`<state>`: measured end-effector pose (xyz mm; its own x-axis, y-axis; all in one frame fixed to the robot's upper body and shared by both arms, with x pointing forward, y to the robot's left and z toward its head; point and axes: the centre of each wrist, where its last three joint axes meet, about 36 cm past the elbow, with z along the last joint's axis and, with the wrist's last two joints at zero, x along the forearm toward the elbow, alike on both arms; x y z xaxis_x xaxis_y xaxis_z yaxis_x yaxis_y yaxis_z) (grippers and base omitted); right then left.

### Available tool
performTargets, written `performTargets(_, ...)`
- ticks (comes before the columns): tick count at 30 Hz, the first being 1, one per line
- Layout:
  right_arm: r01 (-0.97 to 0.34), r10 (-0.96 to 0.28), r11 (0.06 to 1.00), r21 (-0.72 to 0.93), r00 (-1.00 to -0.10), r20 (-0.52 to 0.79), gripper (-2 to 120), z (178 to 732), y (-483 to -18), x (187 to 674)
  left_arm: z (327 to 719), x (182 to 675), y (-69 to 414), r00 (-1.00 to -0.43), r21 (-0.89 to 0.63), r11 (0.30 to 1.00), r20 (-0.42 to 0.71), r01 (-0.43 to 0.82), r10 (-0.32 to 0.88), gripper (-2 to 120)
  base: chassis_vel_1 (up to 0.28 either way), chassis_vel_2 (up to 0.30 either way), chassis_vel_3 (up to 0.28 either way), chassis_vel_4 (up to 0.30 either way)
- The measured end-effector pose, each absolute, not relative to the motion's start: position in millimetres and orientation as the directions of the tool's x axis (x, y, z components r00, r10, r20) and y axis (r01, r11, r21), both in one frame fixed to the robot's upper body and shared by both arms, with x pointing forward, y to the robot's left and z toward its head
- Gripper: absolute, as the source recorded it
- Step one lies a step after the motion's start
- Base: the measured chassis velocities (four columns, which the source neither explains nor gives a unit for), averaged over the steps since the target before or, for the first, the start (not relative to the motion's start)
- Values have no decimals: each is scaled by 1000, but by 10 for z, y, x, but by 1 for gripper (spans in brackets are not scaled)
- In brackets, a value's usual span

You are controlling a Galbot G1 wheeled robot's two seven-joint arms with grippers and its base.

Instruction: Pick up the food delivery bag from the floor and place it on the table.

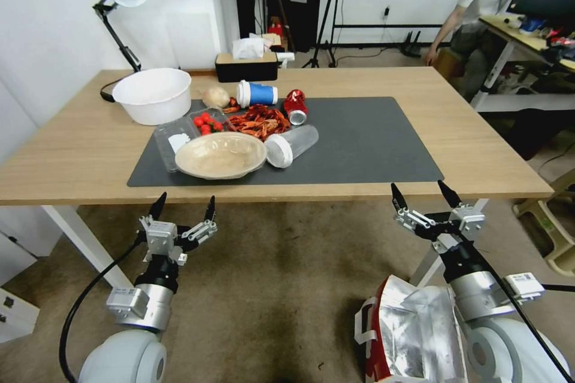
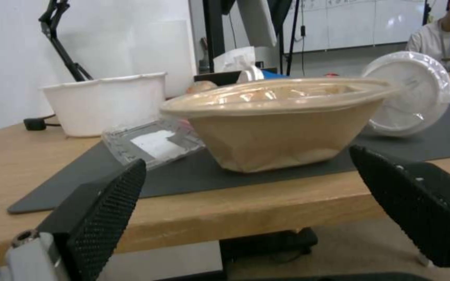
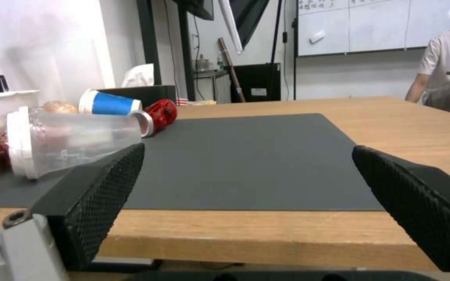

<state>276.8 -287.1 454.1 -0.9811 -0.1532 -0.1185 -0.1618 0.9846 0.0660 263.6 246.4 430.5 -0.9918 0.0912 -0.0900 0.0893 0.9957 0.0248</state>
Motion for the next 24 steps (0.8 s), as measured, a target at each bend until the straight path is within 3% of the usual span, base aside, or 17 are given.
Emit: performTargets(24, -151, -142, 985, 78, -983, -113, 100, 4529, -2853, 2768, 4289, 2644, 2436, -990, 23, 994, -92, 109, 111, 98, 0, 0, 0, 0)
